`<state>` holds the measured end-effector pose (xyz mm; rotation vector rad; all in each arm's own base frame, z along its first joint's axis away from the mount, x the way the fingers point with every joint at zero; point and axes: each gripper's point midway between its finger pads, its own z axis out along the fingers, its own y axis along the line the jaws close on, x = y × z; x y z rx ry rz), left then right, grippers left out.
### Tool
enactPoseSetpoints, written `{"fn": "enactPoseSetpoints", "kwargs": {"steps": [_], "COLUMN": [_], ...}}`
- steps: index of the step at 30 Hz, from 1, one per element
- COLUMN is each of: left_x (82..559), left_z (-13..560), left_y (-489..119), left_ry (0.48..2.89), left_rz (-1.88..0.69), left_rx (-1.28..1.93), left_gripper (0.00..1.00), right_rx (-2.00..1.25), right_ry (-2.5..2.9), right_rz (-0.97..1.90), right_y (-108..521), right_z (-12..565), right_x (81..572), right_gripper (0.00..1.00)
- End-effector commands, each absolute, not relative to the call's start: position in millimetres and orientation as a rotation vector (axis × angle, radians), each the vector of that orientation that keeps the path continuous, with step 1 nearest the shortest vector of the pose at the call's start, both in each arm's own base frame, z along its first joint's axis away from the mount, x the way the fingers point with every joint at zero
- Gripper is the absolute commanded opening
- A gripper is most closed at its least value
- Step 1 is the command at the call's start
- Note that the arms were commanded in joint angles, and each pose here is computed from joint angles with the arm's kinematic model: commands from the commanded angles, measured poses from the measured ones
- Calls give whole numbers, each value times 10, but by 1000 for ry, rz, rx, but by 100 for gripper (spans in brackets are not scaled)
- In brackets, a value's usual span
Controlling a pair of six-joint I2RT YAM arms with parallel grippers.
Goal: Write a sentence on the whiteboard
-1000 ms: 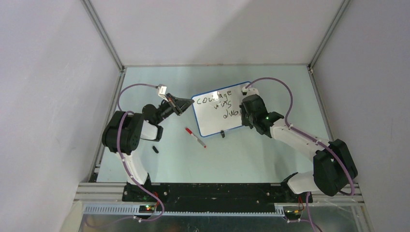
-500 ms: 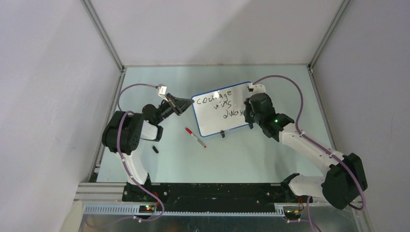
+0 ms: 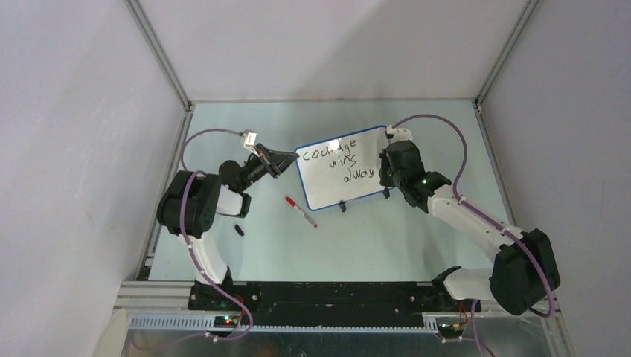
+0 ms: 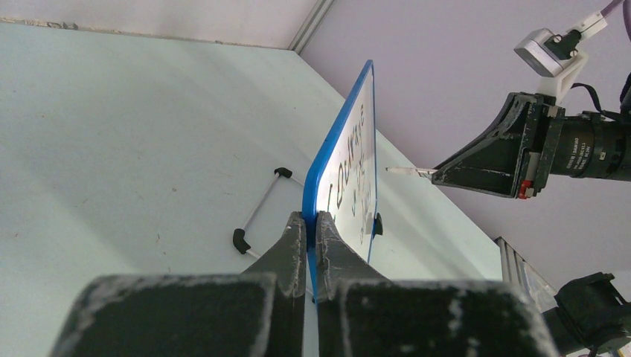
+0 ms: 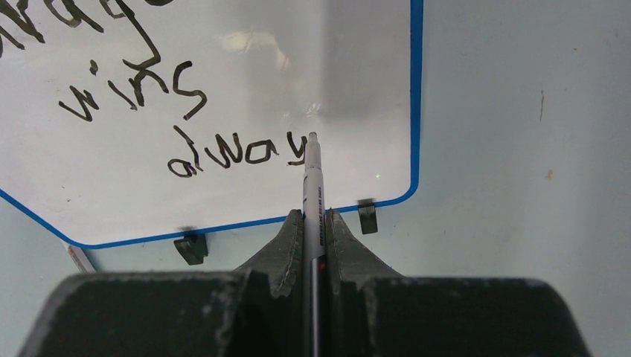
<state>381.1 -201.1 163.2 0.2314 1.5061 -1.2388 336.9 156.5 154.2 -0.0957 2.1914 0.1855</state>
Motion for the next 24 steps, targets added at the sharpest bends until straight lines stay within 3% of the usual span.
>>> {"fn": "enactPoseSetpoints", "kwargs": {"steps": [1,24], "left_x": [3766,3765], "left_z": [1698,1697], "left_y": [-2005,-2006], "left_ry": [1462,1462], "left_rz": [-1205,-1206], "left_rx": [298,299], "left_gripper": [0,0], "right_rx": [-76,-59], "right_ry": [2149,2176], "right_rz": [202,204], "right_y": [1591,1577], "right_z": [1628,1501], "right_x": [3478,3549], "right_gripper": [0,0]}}
